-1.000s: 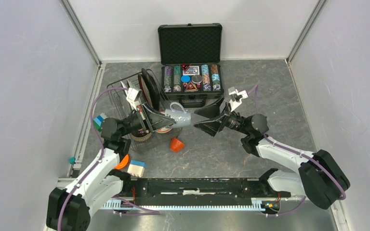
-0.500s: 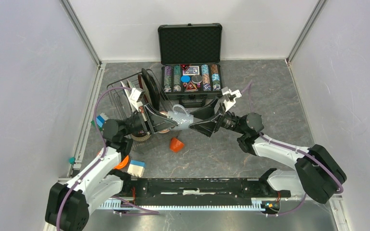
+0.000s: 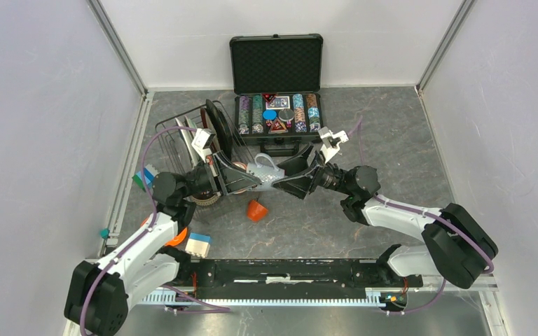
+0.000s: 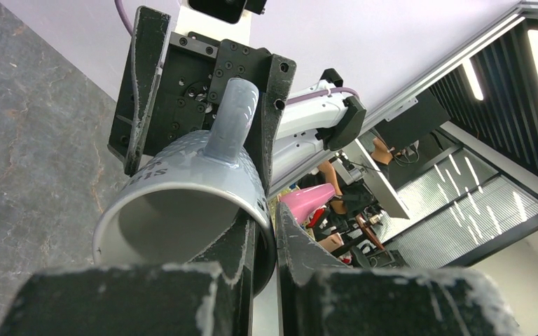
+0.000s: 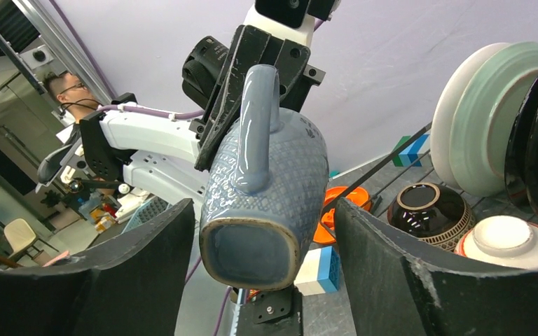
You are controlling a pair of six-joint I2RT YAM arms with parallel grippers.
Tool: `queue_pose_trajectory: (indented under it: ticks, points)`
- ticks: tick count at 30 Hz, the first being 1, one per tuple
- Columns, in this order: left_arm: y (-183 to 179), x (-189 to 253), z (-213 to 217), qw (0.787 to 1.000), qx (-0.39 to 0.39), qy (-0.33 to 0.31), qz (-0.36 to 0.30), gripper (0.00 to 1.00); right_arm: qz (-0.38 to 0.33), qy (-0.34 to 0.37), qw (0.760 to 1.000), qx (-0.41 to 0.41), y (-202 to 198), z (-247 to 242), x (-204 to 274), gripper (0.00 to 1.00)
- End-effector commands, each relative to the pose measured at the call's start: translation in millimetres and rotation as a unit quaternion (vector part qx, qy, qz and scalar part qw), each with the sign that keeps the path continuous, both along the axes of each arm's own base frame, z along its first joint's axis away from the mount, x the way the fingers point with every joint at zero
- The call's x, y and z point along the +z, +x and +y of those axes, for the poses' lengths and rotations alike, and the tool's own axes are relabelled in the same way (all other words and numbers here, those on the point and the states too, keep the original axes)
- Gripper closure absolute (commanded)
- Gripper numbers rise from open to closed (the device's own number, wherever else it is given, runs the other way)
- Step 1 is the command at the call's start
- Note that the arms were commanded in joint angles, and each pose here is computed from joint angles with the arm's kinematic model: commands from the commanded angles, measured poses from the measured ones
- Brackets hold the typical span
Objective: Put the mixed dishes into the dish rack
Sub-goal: Pick up the cup at the center of the board.
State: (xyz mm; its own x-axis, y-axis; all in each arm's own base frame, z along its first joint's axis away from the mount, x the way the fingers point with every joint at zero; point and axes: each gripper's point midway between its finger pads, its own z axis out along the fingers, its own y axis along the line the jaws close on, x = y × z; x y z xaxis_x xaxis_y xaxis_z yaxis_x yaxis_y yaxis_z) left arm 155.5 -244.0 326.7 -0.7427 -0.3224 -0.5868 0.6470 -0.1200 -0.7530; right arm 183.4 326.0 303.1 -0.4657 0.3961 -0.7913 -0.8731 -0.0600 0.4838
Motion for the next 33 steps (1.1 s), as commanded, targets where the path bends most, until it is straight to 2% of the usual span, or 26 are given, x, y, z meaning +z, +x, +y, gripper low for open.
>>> queue_pose_trajectory:
  ticks: [1,3,5,11,18,23,31,33]
  points:
    - [-4.8,23.7,3.9,0.998,0.016,-0.026,-0.049,0.98,-0.043,0.028,0.999,0.013,-6.4,0.5,25.7,0.18]
    - [-3.9,24.2,4.0,0.998,0.020,-0.024,-0.051,0.98,-0.043,0.022,0.999,0.012,-5.9,1.4,23.3,0.14]
    - [-4.2,24.3,4.1,0.998,0.021,-0.022,-0.053,0.98,-0.043,0.019,0.999,0.008,-4.4,1.3,22.2,0.15]
    - [-4.9,23.1,4.4,0.998,0.020,-0.021,-0.052,0.98,-0.043,0.019,0.999,0.008,-4.7,1.5,22.2,0.32]
    - [-2.2,20.3,4.3,0.998,0.027,-0.018,-0.044,0.98,-0.043,0.018,0.999,0.008,-4.5,1.5,22.5,0.62]
    - [7.0,9.2,3.8,0.998,0.050,0.003,-0.028,0.98,-0.041,0.008,0.999,0.000,-2.2,1.7,19.1,0.76]
    - [12.9,3.2,4.3,0.997,0.068,0.017,-0.020,0.97,-0.041,-0.004,0.999,-0.018,3.1,1.2,16.2,0.87]
    - [14.8,2.8,4.2,0.997,0.071,0.019,-0.019,0.91,-0.041,-0.004,0.999,-0.018,3.3,1.0,16.3,0.89]
